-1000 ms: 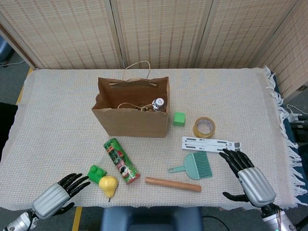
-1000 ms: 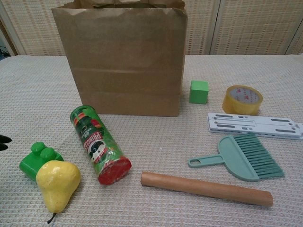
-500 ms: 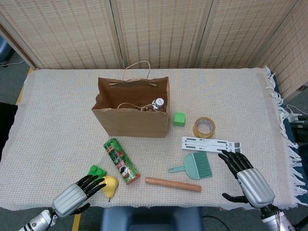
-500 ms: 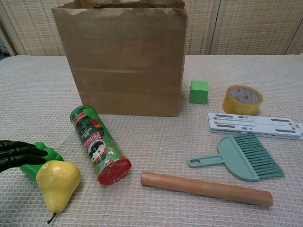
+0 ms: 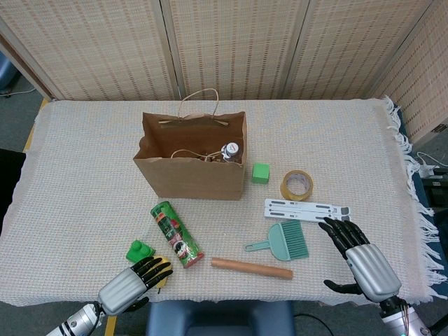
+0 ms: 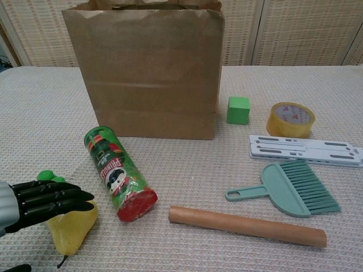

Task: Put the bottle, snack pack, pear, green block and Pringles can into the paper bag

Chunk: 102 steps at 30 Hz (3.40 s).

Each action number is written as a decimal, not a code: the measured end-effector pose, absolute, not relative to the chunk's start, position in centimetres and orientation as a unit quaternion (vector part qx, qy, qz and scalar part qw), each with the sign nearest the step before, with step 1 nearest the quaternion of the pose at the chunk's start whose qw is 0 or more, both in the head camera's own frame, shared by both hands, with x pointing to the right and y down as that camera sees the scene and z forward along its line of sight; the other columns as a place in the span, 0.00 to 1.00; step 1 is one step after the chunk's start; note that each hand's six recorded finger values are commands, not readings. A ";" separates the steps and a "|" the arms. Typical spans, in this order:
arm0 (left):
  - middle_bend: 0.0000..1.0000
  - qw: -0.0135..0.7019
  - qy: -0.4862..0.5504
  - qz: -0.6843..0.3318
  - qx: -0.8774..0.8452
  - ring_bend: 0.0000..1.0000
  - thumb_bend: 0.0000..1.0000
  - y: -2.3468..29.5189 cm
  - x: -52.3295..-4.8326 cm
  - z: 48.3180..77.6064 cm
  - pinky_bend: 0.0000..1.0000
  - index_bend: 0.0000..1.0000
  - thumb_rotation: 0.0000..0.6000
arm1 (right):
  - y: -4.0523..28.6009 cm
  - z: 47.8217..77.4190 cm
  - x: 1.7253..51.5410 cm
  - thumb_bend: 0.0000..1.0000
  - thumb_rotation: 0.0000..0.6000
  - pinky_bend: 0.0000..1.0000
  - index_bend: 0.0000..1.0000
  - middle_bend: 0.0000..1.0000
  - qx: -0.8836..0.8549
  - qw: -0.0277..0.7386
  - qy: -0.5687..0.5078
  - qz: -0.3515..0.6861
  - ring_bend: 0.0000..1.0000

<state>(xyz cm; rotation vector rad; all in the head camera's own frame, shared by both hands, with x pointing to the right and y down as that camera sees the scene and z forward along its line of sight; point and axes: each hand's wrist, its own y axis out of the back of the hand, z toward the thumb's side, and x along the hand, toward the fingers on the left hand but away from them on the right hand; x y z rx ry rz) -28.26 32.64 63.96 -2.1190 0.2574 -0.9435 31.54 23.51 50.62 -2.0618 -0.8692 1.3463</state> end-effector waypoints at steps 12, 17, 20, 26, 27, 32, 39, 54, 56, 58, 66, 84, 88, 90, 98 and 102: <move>0.00 0.394 0.109 -0.384 -0.828 0.00 0.37 31.6 -27.2 66.2 0.11 0.00 1.00 | 23.5 50.7 31.6 0.00 1.00 0.00 0.00 0.00 -0.762 0.261 -0.320 0.498 0.00; 0.00 0.398 0.119 -0.391 -0.821 0.00 0.37 30.8 -27.1 67.0 0.11 0.00 1.00 | 23.5 50.7 31.5 0.00 1.00 0.00 0.00 0.00 -0.763 0.261 -0.320 0.498 0.00; 0.00 0.396 0.118 -0.399 -0.818 0.00 0.38 30.7 -27.2 67.4 0.12 0.00 1.00 | 23.5 50.5 31.5 0.00 1.00 0.00 0.00 0.00 -0.763 0.262 -0.322 0.495 0.00; 0.06 0.392 0.118 -0.406 -0.817 0.08 0.43 30.8 -27.6 67.6 0.33 0.14 1.00 | 23.5 50.4 31.5 0.00 1.00 0.00 0.00 0.00 -0.764 0.263 -0.323 0.494 0.00; 0.09 0.393 0.120 -0.403 -0.818 0.11 0.43 30.9 -27.6 67.5 0.36 0.17 1.00 | 23.5 50.4 31.5 0.00 1.00 0.00 0.00 0.00 -0.764 0.262 -0.323 0.494 0.00; 0.30 0.398 0.127 -0.386 -0.823 0.30 0.50 31.1 -27.7 66.9 0.53 0.36 1.00 | 23.6 50.5 31.5 0.00 1.00 0.00 0.00 0.00 -0.764 0.262 -0.322 0.495 0.00; 0.60 0.401 0.135 -0.378 -0.824 0.54 0.67 31.0 -28.0 66.8 0.71 0.67 1.00 | 23.7 50.4 31.4 0.00 1.00 0.00 0.00 0.00 -0.764 0.262 -0.321 0.495 0.00; 0.63 0.400 0.209 -0.373 -0.810 0.57 0.68 27.1 -27.9 65.1 0.73 0.67 1.00 | 23.6 50.1 31.4 0.00 1.00 0.00 0.00 0.00 -0.765 0.261 -0.326 0.491 0.00; 0.63 0.405 0.221 -0.370 -0.807 0.57 0.68 26.2 -27.7 64.7 0.73 0.67 1.00 | 23.5 50.1 31.4 0.00 1.00 0.00 0.00 0.00 -0.765 0.261 -0.327 0.490 0.00; 0.63 0.411 0.235 -0.367 -0.801 0.56 0.68 25.0 -27.6 64.1 0.73 0.67 1.00 | 23.5 50.0 31.4 0.00 1.00 0.00 0.00 0.00 -0.765 0.261 -0.328 0.490 0.00; 0.63 0.392 0.327 -0.365 -0.778 0.56 0.68 18.8 -27.2 61.2 0.73 0.66 1.00 | 23.6 49.9 31.3 0.00 1.00 0.00 0.00 0.00 -0.766 0.262 -0.327 0.486 0.00; 0.63 0.307 0.516 -0.300 -0.741 0.57 0.68 3.2 -20.1 51.7 0.73 0.65 1.00 | 23.3 50.0 31.7 0.00 1.00 0.00 0.00 0.00 -0.764 0.258 -0.330 0.490 0.00; 0.63 0.316 0.492 -0.308 -0.750 0.56 0.68 2.9 -17.4 52.5 0.72 0.64 1.00 | 23.2 50.1 31.7 0.00 1.00 0.00 0.00 0.00 -0.764 0.257 -0.330 0.491 0.00; 0.63 0.321 0.483 -0.315 -0.752 0.56 0.68 2.8 -16.6 53.1 0.72 0.64 1.00 | 23.2 50.1 31.7 0.00 1.00 0.00 0.00 0.00 -0.765 0.256 -0.329 0.492 0.00; 0.62 0.345 0.467 -0.341 -0.739 0.56 0.67 1.3 -14.1 55.4 0.72 0.64 1.00 | 23.1 50.1 31.9 0.00 1.00 0.00 0.00 0.00 -0.763 0.255 -0.331 0.493 0.00; 0.53 0.358 0.465 -0.359 -0.726 0.46 0.60 0.1 -13.6 56.1 0.64 0.54 1.00 | 22.9 50.2 32.0 0.00 1.00 0.00 0.00 0.00 -0.762 0.251 -0.333 0.495 0.00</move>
